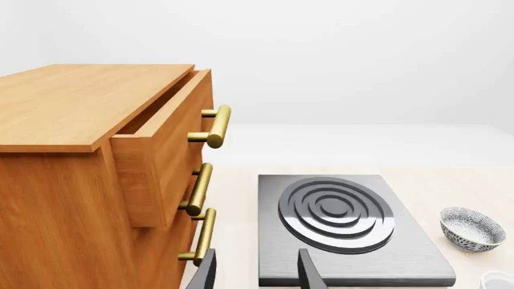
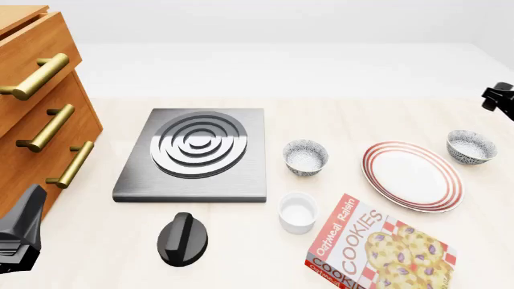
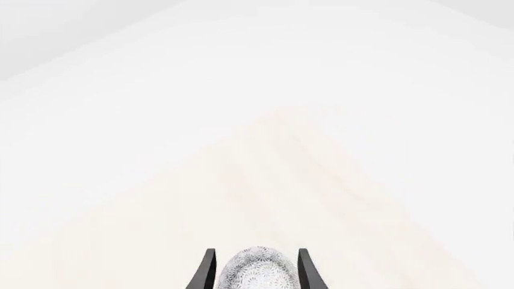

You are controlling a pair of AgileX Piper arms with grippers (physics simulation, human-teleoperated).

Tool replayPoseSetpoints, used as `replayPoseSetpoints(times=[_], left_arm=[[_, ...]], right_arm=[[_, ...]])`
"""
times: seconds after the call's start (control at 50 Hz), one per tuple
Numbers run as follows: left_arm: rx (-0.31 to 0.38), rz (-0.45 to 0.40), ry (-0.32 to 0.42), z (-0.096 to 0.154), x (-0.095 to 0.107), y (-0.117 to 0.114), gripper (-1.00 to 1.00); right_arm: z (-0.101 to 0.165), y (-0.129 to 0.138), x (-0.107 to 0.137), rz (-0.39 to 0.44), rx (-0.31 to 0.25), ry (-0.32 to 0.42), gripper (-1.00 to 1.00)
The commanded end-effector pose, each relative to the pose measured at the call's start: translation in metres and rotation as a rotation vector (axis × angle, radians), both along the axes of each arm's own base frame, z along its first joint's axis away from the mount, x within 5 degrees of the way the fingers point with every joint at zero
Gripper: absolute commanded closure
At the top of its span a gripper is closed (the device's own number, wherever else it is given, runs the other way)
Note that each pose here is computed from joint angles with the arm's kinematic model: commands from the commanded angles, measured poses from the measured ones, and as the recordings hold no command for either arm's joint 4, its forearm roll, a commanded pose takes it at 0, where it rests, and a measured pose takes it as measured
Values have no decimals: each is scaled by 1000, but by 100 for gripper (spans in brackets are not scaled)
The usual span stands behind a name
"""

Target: Pick the akita bowl next to the plate and place it on the plate.

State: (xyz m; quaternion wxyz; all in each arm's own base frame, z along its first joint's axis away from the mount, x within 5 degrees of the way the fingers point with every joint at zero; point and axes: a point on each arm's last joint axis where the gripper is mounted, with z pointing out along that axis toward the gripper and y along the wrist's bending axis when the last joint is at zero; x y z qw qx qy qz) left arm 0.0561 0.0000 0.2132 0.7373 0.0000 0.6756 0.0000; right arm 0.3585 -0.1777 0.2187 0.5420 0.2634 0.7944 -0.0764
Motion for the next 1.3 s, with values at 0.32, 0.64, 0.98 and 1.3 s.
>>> replayPoseSetpoints(times=[0.32,0.64,0.98,1.3], left_arm=[[0,0,0,0,0,0,-100],[0,0,0,0,0,0,-100],[0,0,0,0,0,0,-100],[0,0,0,0,0,0,-100]], right_arm=[[-12,-22,2,-52,29,22,-100],[-33,-33,9,-77,66,57,-100],[-58,-42,10,-100,99,94,-100],[-75,-41,10,-100,118,125,-100]])
